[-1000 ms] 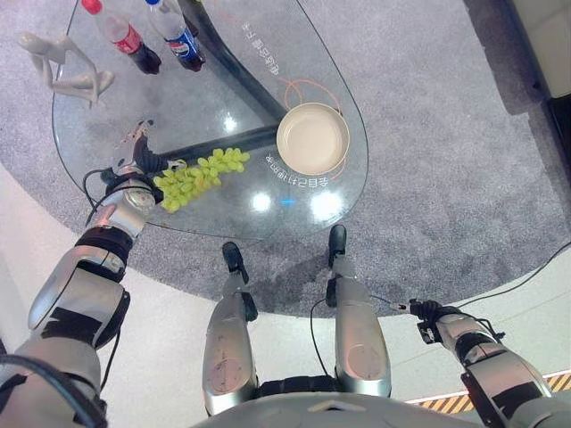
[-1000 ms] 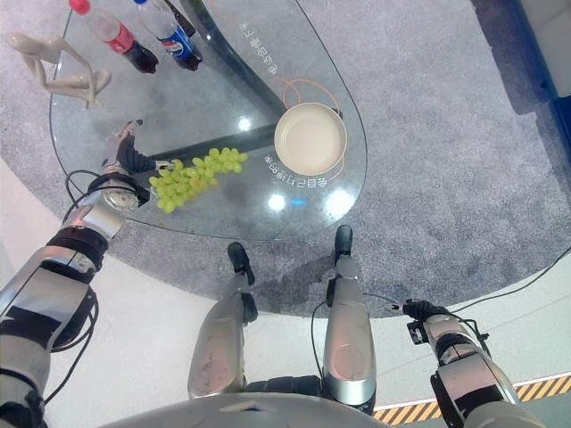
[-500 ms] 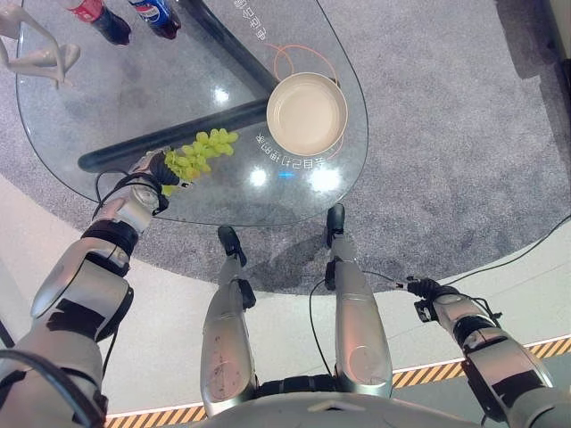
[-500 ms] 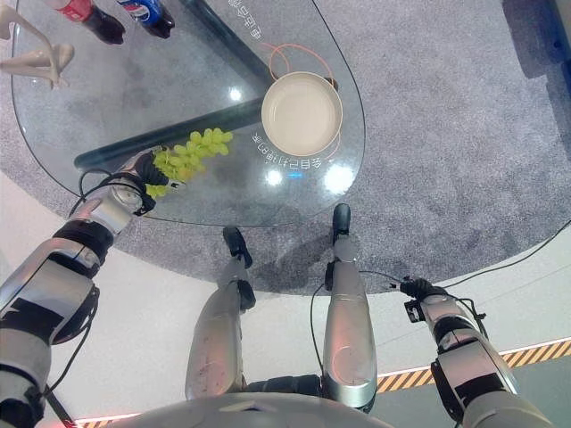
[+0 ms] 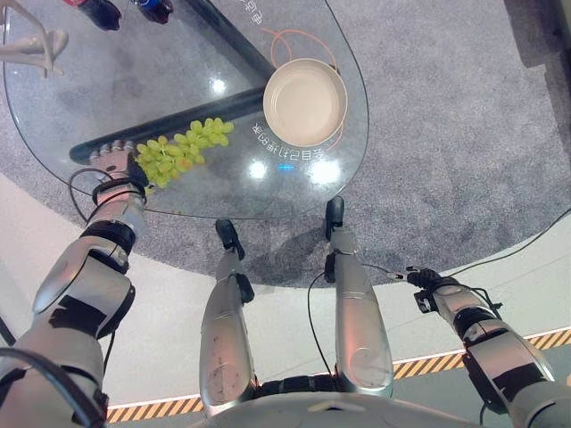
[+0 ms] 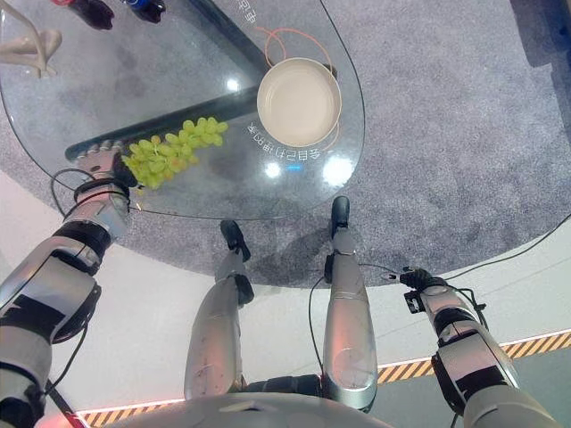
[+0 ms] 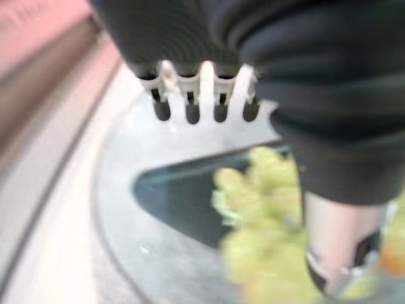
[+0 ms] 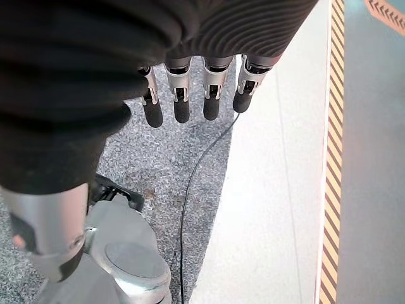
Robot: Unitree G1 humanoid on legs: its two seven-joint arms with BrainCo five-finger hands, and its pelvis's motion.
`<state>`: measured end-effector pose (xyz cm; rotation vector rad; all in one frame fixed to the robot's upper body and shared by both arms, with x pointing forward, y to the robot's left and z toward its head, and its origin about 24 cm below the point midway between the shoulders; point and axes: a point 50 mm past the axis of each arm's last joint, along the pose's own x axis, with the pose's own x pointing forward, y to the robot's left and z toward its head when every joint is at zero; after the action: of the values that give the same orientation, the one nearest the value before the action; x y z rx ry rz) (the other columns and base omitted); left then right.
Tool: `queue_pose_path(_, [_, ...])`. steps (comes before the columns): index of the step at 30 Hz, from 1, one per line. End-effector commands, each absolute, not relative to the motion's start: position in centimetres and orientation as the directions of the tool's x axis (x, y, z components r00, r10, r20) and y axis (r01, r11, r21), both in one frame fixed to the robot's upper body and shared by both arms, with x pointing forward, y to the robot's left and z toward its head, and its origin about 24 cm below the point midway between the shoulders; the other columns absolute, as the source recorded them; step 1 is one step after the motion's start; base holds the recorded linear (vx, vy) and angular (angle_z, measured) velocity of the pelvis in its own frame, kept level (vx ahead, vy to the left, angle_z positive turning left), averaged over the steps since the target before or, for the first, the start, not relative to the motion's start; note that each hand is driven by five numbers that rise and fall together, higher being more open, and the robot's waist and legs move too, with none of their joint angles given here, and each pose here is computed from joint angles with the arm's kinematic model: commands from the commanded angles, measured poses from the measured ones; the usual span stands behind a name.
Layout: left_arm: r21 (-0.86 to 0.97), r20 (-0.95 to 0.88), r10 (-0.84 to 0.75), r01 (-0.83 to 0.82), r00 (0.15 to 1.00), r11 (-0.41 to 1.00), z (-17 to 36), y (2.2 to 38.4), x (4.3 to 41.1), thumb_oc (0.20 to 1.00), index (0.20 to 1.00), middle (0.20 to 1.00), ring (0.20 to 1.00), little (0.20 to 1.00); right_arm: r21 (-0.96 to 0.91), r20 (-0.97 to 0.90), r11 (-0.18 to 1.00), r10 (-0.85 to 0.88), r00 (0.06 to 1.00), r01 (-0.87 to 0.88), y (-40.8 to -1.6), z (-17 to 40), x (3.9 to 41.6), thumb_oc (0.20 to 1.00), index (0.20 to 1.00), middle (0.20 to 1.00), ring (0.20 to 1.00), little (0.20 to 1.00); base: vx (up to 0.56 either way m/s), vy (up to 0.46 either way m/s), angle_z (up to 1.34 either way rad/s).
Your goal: Pick up fruits into the plate
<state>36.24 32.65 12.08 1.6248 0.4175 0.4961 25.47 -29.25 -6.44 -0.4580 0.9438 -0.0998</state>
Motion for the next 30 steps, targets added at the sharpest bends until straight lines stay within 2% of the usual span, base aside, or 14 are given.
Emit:
queue_pose_path(1, [0.961,0.202,0.635,-0.027,0.746,-0.274,14.3,36.2,34.6,1.0,1.0,1.0,1.0,1.0,-0.427,-0.786,0.896,-0.301,0.54,-0.122,-30.0,-7.5,23.5,1.0,1.0,1.0,1.0,1.0,0.0,-0.036,0.01])
queue_pose_path(5, [0.942,0.283,0.66,-0.072,0.695,-0.328,14.6,36.9,33.9,1.0,1.0,1.0,1.0,1.0,-0.414,-0.776,0.901,-0.277,0.566,-0.127,-29.4,-7.4,24.1,1.0,1.0,1.0,1.0,1.0,-0.01,-0.045,0.02])
queue_pose_path(9, [0.938,0.339,0.665,-0.183,0.665,-0.295,15.5,36.8,34.2,1.0,1.0,1.0,1.0,1.0,-0.404,-0.772,0.906,-0.265,0.578,-0.125,-29.0,-7.3,24.4,1.0,1.0,1.0,1.0,1.0,-0.02,-0.05,0.01])
queue_pose_path(15, [0.887,0.45,0.564,-0.42,0.692,-0.192,17.4,34.4,36.0,1.0,1.0,1.0,1.0,1.0,-0.396,-0.79,0.909,-0.265,0.553,-0.13,-28.3,-8.2,23.7,1.0,1.0,1.0,1.0,1.0,-0.01,-0.068,-0.01])
queue_pose_path(20, [0.828,0.524,0.474,-0.555,0.708,-0.086,18.5,32.2,37.1,1.0,1.0,1.0,1.0,1.0,-0.389,-0.799,0.913,-0.265,0.539,-0.127,-27.8,-9.0,22.9,1.0,1.0,1.0,1.0,1.0,0.0,-0.028,0.0])
queue_pose_path(24, [0.813,0.536,0.418,-0.582,0.733,-0.023,19.0,30.8,37.8,1.0,1.0,1.0,1.0,1.0,-0.387,-0.801,0.914,-0.268,0.536,-0.121,-27.7,-9.3,22.5,1.0,1.0,1.0,1.0,1.0,0.0,0.0,0.0])
queue_pose_path(30, [0.868,0.458,0.315,-0.495,0.831,0.042,17.8,28.6,38.4,1.0,1.0,1.0,1.0,1.0,-0.399,-0.79,0.912,-0.288,0.541,-0.097,-28.0,-9.2,22.3,1.0,1.0,1.0,1.0,1.0,0.0,0.0,0.0])
